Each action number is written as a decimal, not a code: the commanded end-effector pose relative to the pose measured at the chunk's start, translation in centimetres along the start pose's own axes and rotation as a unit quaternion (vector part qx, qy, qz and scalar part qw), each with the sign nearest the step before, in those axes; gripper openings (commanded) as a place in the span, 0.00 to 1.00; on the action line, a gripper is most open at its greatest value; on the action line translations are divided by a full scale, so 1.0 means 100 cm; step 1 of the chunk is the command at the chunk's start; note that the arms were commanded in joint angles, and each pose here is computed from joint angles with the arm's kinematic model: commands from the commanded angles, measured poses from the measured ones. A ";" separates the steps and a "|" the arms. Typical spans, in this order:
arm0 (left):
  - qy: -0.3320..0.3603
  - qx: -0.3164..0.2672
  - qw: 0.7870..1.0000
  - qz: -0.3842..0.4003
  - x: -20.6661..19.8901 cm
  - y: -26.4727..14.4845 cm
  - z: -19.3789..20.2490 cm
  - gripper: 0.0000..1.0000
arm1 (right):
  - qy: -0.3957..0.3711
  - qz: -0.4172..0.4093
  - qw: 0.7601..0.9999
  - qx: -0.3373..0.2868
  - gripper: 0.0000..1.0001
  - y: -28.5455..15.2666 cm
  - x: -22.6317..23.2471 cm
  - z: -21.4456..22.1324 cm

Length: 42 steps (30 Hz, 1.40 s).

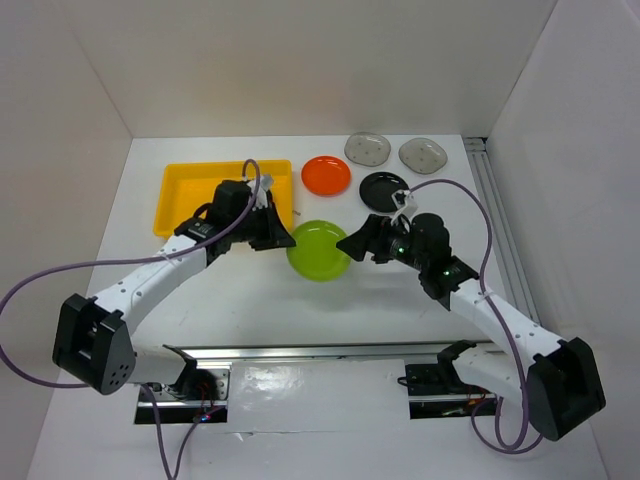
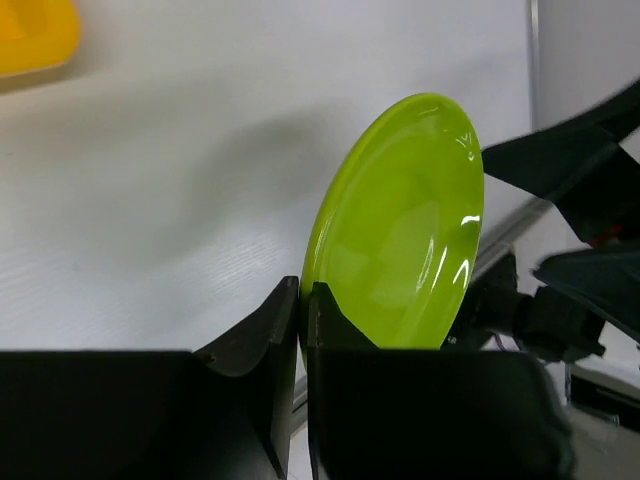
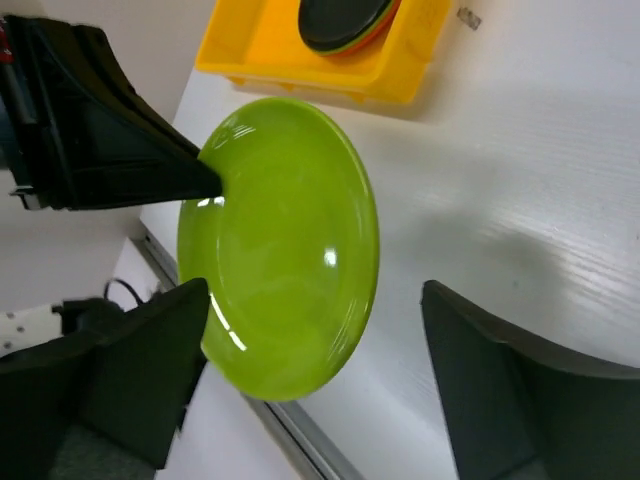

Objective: Place the plates into the plastic bin on the countertop

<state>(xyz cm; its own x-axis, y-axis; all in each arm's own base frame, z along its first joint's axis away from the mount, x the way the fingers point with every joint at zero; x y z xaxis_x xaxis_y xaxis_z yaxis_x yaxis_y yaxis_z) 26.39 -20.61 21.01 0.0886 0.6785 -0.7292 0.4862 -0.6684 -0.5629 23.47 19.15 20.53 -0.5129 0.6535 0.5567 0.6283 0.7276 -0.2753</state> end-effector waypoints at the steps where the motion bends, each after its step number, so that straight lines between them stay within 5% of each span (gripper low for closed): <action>1: -0.010 -0.094 0.995 -0.016 -0.018 -0.012 -0.050 0.00 | -0.022 0.044 0.997 -0.052 1.00 -0.007 -0.004 -0.016; 6: -0.131 -0.238 0.956 -0.115 0.027 -0.040 -0.133 0.00 | -0.004 0.113 0.993 -0.041 1.00 -0.009 -0.034 0.011; 12: -0.172 -0.318 0.925 -0.119 0.074 -0.051 -0.199 0.00 | 0.021 0.092 0.995 -0.010 1.00 -0.005 -0.042 0.048; 18: -0.192 -0.302 0.929 -0.092 0.137 -0.028 -0.228 0.00 | 0.025 0.068 0.997 -0.007 1.00 -0.011 -0.036 0.061; 27: -0.209 -0.272 0.932 -0.115 0.173 -0.005 -0.224 0.00 | 0.010 0.082 0.997 -0.005 1.00 -0.017 -0.038 0.065; 30: -0.211 -0.277 0.929 -0.124 0.174 -0.009 -0.222 0.20 | 0.005 0.086 0.996 -0.007 1.00 -0.015 -0.038 0.061; 31: -0.209 -0.285 0.927 -0.127 0.172 -0.012 -0.224 0.38 | 0.006 0.093 0.996 -0.004 1.00 -0.014 -0.041 0.062; 34: -0.202 -0.293 0.925 -0.135 0.169 -0.020 -0.221 0.65 | 0.007 0.108 0.994 -0.006 1.00 -0.012 -0.045 0.061; 38: -0.203 -0.298 0.924 -0.130 0.162 -0.028 -0.216 0.75 | 0.005 0.111 0.994 -0.014 1.00 -0.007 -0.043 0.049; 42: -0.191 -0.306 0.925 -0.117 0.135 -0.046 -0.213 0.85 | 0.013 0.199 0.978 -0.053 1.00 -0.010 -0.069 0.027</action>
<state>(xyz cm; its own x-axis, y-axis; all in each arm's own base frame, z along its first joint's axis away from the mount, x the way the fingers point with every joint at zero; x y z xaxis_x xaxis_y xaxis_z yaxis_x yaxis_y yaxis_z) 44.68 -1.58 17.52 -0.4293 0.5276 -0.7331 0.8060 -0.1424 -0.5745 21.79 15.89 12.22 -0.2763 0.8257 0.4918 0.7277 0.5140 -0.4541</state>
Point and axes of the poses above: each gripper's point midway between its finger pads, its own y axis out along the fingers, its own x axis along the line the jaws close on, z = x × y, the point moved 5 cm from there along -y, back along the fingers, and after that the axes turned 10 degrees about -y, right-handed, at the moved point
